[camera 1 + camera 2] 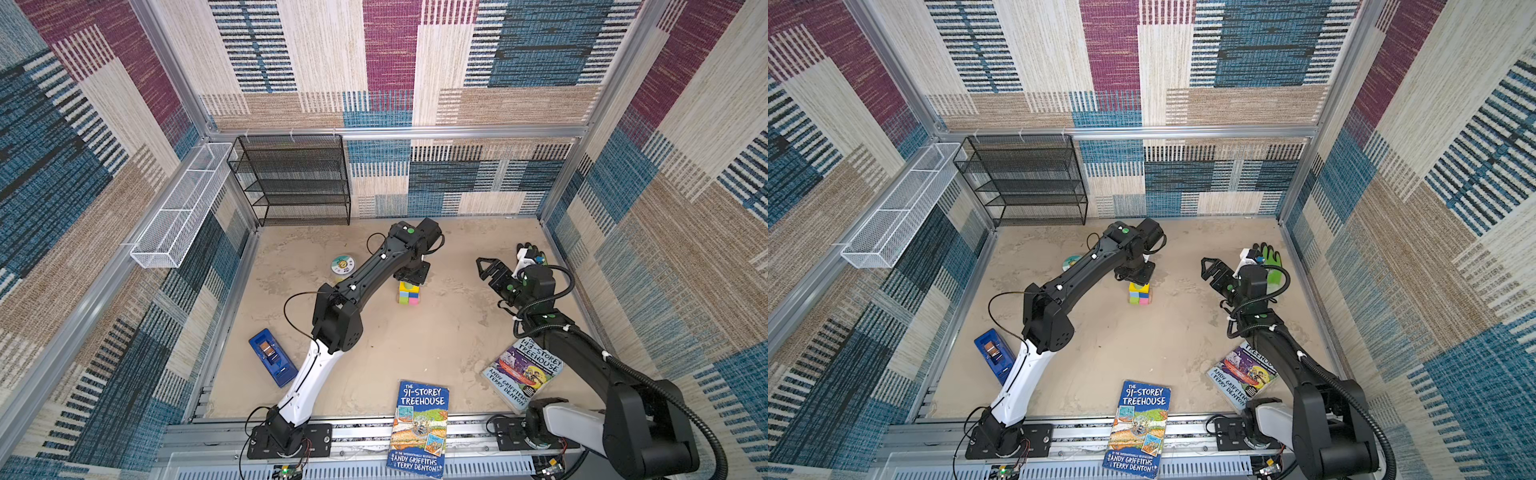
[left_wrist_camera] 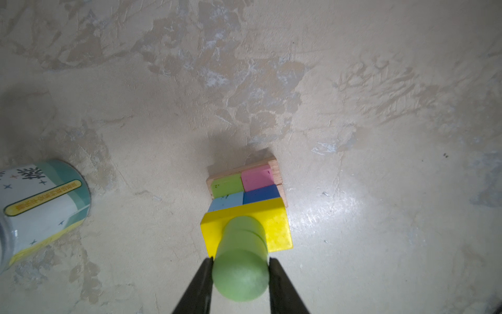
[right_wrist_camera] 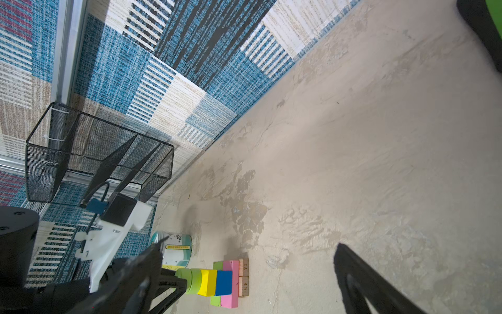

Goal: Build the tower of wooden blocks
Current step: 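Lower the green cylinder onto the cylinder atop the yellow block, then open the left gripper and raise it away from the stack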

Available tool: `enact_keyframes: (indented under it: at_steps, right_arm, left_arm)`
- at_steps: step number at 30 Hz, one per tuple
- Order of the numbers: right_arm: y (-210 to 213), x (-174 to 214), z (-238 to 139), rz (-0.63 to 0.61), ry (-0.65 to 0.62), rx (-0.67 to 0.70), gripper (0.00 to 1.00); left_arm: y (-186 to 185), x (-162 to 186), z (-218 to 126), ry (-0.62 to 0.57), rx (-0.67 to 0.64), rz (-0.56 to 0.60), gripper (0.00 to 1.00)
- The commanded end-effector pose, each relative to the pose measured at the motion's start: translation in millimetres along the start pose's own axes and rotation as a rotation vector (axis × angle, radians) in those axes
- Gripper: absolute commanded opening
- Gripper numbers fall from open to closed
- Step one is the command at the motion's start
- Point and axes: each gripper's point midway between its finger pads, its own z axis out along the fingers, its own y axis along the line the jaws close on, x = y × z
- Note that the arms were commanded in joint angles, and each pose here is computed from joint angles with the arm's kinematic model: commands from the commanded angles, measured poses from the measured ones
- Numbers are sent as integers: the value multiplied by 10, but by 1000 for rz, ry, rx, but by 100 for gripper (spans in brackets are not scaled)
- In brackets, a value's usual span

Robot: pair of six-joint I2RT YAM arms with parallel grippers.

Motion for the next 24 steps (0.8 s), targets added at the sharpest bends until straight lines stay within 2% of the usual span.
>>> enact_keyframes:
  at_steps: [1,20,24]
  right_arm:
    - [84,-77,-2,-16,-26,-27,99]
    - [78,-74,2,-15,-25,-26,99]
    - [77,-75,3,-15,-25,-26,100]
  left_arm:
    - [-22,15,-3,9,13,-6,37]
    - [-23,20,4,12,13,-10,43]
    - [-21,14,-5,8,12,-10,53]
